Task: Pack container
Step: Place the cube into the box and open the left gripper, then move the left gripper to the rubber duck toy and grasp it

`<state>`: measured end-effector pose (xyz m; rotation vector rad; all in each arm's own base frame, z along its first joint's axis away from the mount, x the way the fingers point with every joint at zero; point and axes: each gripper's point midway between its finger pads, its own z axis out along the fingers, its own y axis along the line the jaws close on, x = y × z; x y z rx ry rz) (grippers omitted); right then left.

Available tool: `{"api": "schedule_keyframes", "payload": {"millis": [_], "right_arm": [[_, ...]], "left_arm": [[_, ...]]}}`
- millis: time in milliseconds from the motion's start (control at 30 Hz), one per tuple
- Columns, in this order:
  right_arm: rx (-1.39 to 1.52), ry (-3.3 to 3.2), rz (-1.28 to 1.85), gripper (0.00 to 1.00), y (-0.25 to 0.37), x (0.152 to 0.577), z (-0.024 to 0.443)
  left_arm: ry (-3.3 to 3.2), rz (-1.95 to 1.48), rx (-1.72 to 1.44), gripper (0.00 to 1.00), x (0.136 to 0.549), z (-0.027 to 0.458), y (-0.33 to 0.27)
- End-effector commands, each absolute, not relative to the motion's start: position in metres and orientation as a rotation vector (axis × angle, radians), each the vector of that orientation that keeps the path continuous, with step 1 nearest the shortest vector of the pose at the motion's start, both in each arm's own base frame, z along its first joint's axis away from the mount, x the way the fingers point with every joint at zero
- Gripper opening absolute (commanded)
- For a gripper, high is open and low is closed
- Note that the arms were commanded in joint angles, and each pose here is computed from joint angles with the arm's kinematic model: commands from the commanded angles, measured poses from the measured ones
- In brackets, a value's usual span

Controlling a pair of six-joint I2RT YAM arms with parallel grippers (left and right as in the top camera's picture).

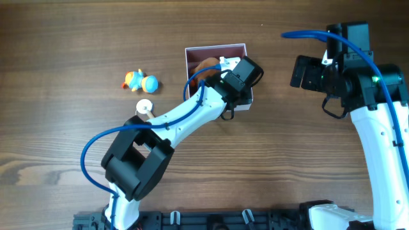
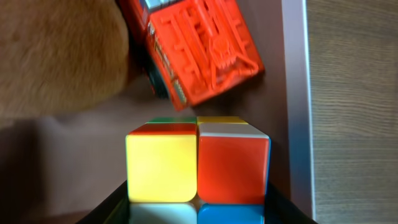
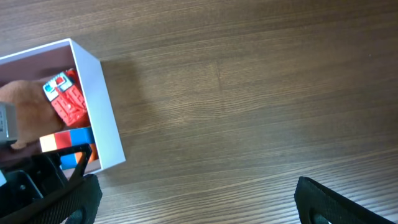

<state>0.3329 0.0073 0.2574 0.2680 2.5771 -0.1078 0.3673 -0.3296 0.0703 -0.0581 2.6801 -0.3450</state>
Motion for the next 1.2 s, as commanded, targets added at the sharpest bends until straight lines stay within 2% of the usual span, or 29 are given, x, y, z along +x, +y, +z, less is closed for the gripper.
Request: {"api": "schedule_keyframes", "payload": {"millis": [0,133,300,433,567,633,733,933,1033,1167], "right_arm": [[0.298,2.573,-0.127,1.00,0.003,0.335,0.256],[0.298,2.573,-0.127,0.99,0.003,0.335,0.256],[0.298,2.573,-0.127,1.00,0.003,0.335,0.256],[0.298,2.573,-0.127,1.00,0.003,0.335,0.256],[0.297,2.573,-0.128,1.00,0.003,0.335,0.256],[0.298,2.573,-0.128,0.99,0.003,0.335,0.256],[0.298,2.573,-0.127,1.00,0.003,0.335,0.256],[0.298,2.573,-0.127,1.00,0.003,0.335,0.256],[0.298,2.573,-0.127,1.00,0.003,0.335,0.256],[0.298,2.573,-0.127,1.00,0.003,0.335,0.256]], "left_arm": [[2.685,-0.341,-0.082,0.43,0.365,0.064,-0.334],[2.692,-0.362,-0.067,0.59,0.362,0.066,-0.340],[2.676,-0.381,-0.053,0.71,0.362,0.089,-0.340],[2.648,-0.400,-0.068,0.72,0.361,0.117,-0.332],[2.600,-0.312,-0.043,0.74,0.364,0.161,-0.290],[2.571,-0.192,-0.056,0.79,0.365,0.184,-0.249],[2.579,0.023,-0.043,0.94,0.366,0.203,-0.176],[2.706,0.150,-0.317,0.94,0.387,0.168,-0.074],[2.800,0.075,-0.130,0.89,0.403,0.140,-0.056],[2.893,0.103,-0.016,0.87,0.413,0.099,-0.032]]}}
